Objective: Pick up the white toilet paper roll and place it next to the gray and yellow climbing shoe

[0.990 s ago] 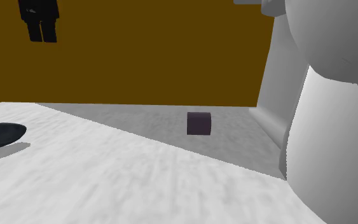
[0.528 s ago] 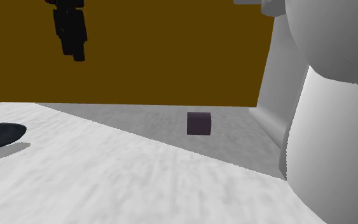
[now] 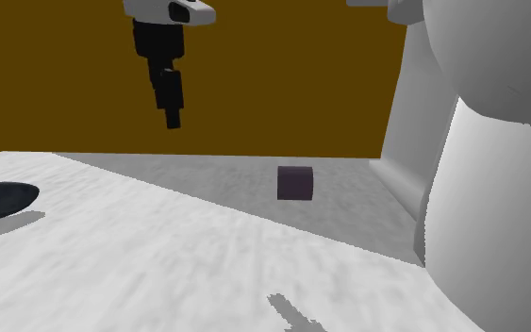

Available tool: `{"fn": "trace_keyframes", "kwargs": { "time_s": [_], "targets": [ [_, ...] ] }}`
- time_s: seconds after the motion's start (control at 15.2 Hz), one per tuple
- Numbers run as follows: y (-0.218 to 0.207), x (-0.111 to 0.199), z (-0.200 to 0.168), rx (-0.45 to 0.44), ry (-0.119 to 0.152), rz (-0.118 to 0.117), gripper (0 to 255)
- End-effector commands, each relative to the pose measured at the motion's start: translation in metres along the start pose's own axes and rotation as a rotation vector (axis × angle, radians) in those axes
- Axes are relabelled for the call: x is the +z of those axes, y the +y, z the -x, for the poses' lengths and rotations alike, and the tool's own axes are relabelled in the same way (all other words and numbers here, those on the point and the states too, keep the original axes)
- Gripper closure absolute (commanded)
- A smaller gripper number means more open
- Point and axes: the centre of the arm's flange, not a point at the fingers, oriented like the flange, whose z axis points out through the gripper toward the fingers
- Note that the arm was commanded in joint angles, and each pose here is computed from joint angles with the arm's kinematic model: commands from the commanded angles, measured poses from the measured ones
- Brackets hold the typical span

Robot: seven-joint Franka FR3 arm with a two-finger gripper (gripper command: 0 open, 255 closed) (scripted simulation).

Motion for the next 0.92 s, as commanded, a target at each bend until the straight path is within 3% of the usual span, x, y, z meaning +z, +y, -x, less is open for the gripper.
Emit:
{"fn": "trace_keyframes", "kwargs": {
  "time_s": [0.0,0.86],
  "targets": [
    [0.009,0.015,-0.02,0.06,0.023,-0.036,0],
    [0.088,0.108,-0.131,0.427,0.154,-0.265,0]
  ]
}}
